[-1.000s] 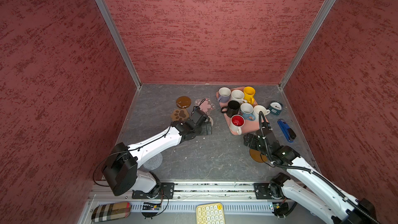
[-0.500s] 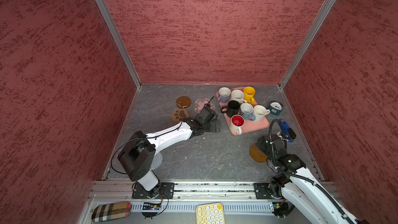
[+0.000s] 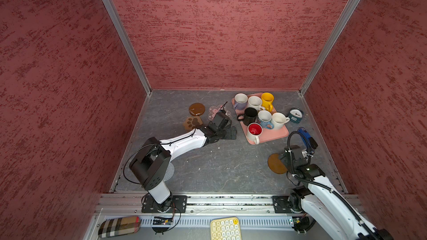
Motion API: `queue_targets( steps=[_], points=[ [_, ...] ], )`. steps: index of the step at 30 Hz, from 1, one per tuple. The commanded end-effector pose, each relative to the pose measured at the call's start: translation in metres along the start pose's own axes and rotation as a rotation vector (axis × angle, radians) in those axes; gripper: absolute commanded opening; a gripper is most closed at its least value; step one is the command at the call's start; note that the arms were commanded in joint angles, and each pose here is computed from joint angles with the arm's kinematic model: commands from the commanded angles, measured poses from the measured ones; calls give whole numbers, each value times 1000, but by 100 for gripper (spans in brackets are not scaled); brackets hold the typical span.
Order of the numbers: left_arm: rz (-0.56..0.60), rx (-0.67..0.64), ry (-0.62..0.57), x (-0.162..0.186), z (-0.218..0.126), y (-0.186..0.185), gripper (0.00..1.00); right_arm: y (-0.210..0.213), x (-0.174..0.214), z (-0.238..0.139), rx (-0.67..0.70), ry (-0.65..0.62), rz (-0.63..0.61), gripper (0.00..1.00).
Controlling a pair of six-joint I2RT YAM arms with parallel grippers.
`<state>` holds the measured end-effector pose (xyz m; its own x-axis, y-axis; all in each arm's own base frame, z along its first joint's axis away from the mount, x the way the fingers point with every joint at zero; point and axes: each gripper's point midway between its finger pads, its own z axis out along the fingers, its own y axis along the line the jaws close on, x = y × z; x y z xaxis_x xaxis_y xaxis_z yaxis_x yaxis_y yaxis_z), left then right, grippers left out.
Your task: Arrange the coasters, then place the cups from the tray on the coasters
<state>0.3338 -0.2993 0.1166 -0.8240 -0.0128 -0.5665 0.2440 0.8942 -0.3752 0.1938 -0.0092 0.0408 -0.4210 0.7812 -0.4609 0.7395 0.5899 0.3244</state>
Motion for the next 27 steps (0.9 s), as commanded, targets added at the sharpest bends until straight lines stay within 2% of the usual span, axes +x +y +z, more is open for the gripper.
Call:
queue_targets(
  steps=[1, 7, 27],
  points=[
    [11, 15, 5, 3, 3, 4, 100, 8, 4, 2, -41, 29, 29, 93],
    [-1, 2, 6, 5, 2, 12, 99, 8, 26, 10, -68, 117, 15, 93],
    [-49, -49, -33, 18, -22, 41, 99, 53, 45, -1, -233, 274, -146, 93]
  ],
)
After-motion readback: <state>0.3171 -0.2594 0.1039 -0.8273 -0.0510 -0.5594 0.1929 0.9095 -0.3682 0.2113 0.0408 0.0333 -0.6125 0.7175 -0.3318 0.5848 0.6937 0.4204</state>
